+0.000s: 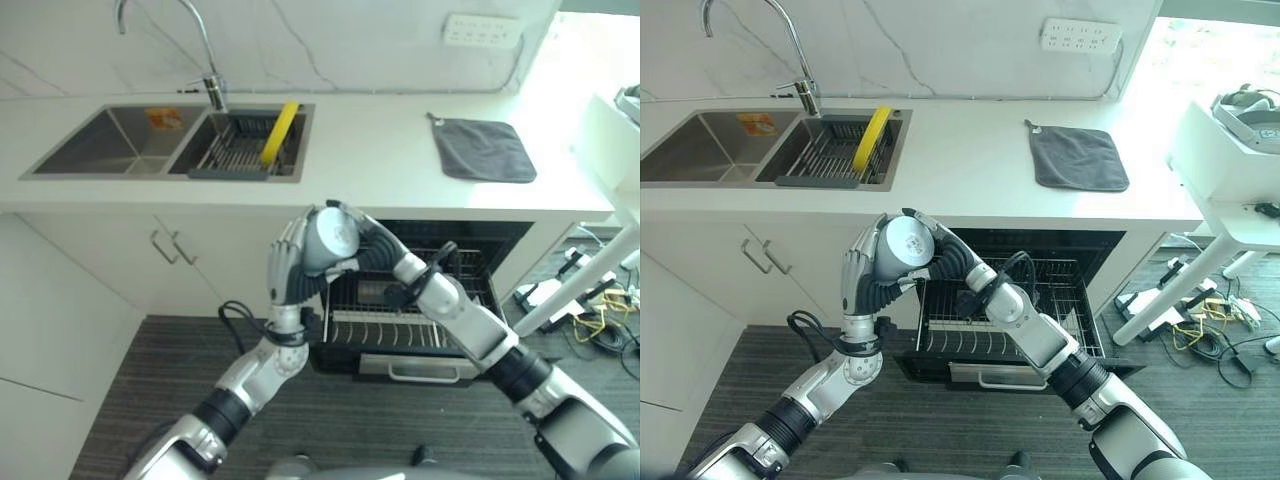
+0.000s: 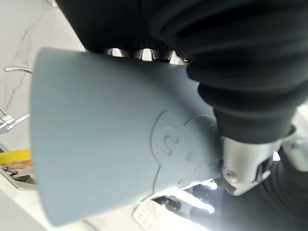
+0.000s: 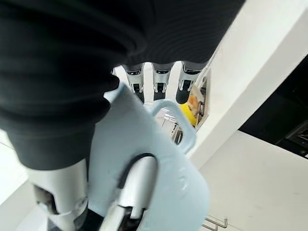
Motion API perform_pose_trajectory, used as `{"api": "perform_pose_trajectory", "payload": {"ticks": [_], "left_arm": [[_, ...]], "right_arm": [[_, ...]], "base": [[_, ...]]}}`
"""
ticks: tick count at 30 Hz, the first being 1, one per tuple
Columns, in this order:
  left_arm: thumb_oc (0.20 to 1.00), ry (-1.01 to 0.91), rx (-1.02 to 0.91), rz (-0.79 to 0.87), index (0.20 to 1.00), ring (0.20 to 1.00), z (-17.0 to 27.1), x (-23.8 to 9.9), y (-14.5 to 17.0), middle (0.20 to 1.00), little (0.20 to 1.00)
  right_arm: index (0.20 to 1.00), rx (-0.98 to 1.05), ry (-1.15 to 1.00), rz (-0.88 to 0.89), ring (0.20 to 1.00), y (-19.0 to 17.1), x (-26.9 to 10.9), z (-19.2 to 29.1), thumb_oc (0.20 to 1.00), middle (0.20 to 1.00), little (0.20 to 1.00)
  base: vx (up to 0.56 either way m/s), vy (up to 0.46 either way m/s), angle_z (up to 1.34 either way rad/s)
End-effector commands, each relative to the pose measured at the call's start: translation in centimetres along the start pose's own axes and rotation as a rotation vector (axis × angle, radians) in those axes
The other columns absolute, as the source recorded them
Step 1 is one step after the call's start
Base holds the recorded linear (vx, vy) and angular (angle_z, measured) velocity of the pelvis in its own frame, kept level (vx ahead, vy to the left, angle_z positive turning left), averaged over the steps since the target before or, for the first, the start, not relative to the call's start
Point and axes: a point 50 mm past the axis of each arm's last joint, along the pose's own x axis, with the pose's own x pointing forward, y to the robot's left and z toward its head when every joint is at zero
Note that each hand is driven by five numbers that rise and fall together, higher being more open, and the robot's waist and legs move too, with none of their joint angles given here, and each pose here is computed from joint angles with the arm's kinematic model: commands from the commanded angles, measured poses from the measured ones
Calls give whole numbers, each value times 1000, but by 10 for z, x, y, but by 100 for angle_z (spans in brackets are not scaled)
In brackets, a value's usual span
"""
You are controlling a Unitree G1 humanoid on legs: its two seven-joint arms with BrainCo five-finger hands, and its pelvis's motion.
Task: Place the dishes in the dishwasher.
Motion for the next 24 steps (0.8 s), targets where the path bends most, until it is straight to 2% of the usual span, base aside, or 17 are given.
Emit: {"api": "perform_pose_trajectory", "payload": {"ticks": [1, 2, 4, 24], "left_arm": [[200, -211, -65, 13, 200, 200, 25, 31, -4, 200, 200], [200, -214, -68, 11, 200, 200, 26, 31, -5, 200, 200], [200, -218, -76, 0, 200, 200, 28, 33, -6, 200, 200], [200, -217, -114, -113, 200, 200, 32, 24, -17, 200, 200]], "right_arm": [[451, -48, -165, -16, 451, -5, 23, 35, 451, 451, 451], [426, -51, -169, -18, 426, -4, 23, 35, 426, 426, 426], [200, -59, -191, -21, 200, -4, 24, 39, 200, 200, 200], [200, -90, -286, -33, 200, -4, 30, 58, 200, 200, 200]], "base": [[0, 0, 0], [0, 0, 0], [0, 0, 0], [3, 0, 1]]}}
